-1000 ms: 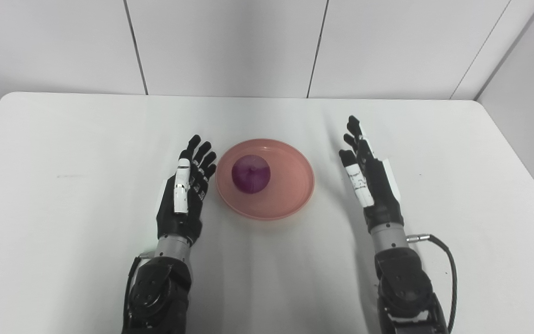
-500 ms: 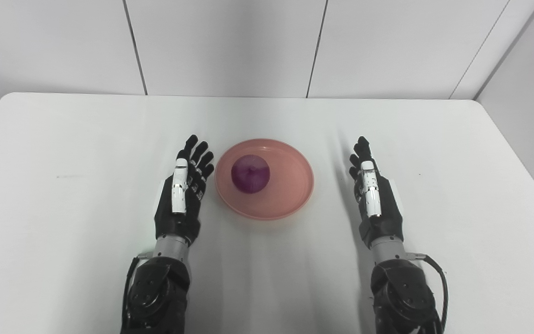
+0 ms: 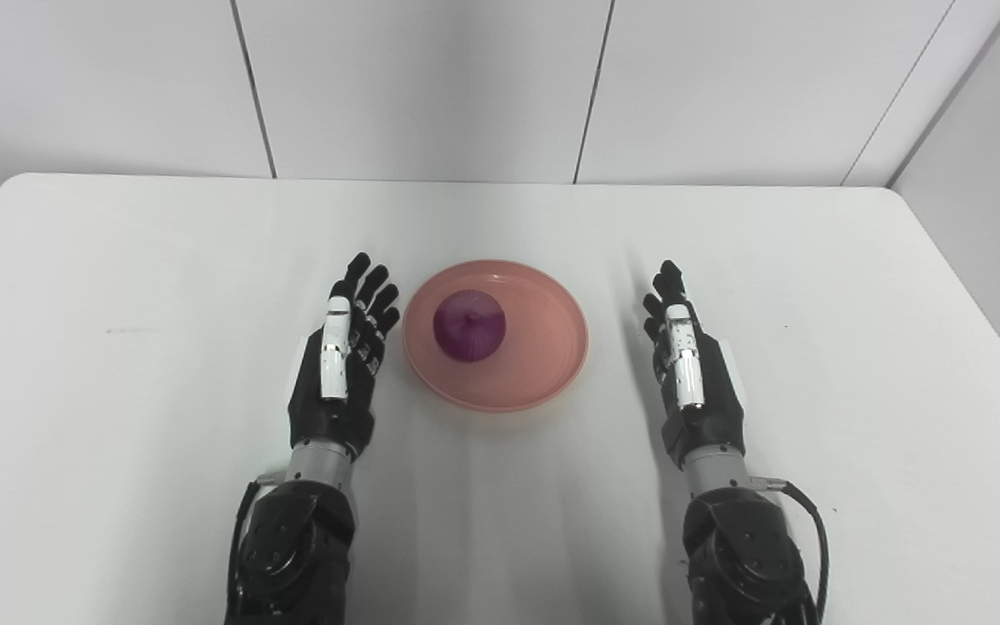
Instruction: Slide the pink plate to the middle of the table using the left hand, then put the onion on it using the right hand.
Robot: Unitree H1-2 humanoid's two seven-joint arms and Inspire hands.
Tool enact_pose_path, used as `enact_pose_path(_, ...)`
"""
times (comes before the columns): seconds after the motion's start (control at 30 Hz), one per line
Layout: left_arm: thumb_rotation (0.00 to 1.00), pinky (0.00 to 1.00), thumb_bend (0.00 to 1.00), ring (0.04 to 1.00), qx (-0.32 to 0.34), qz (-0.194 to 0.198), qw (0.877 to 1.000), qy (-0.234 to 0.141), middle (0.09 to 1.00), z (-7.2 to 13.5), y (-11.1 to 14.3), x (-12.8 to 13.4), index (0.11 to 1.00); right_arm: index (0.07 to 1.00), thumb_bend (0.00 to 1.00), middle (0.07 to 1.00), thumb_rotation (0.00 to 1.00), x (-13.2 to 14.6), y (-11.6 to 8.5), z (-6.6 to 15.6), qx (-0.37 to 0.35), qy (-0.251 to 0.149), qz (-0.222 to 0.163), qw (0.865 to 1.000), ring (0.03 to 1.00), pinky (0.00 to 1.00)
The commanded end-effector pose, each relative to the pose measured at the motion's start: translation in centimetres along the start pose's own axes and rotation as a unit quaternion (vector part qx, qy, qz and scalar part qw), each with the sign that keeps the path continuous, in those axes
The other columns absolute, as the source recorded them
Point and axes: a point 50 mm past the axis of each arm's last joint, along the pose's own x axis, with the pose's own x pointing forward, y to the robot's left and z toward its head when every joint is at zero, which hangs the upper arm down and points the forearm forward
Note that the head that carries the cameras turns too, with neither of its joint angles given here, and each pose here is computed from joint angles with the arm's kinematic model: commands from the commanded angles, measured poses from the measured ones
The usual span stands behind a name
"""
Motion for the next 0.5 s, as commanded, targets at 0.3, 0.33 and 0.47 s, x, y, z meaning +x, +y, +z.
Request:
enact_pose_path(0.3,1.0,0.96,0.42,0.943,-0.006,0.007,1.0,0.022,0.947,-0.36,0.33,-0.36,0.928,0.984,0.21,0.986,1.0,0.02,0.35,1.39,0.006,-0.037,0.005,0.999,0.978,1.0)
enact_pose_path(0.33,1.0,0.96,0.42,0.943,-0.006,0.007,1.0,0.022,0.947,-0.37,0.35,-0.38,0.928,0.983,0.21,0.986,1.0,-0.01,0.35,1.34,0.007,-0.039,0.005,0.999,0.979,1.0)
enact_pose_path(0.47,1.0,0.96,0.42,0.942,-0.005,0.008,1.0,0.022,0.947,-0.41,0.42,-0.43,0.927,0.979,0.21,0.981,1.0,-0.04,0.33,1.21,0.009,-0.039,0.005,0.999,0.973,1.0)
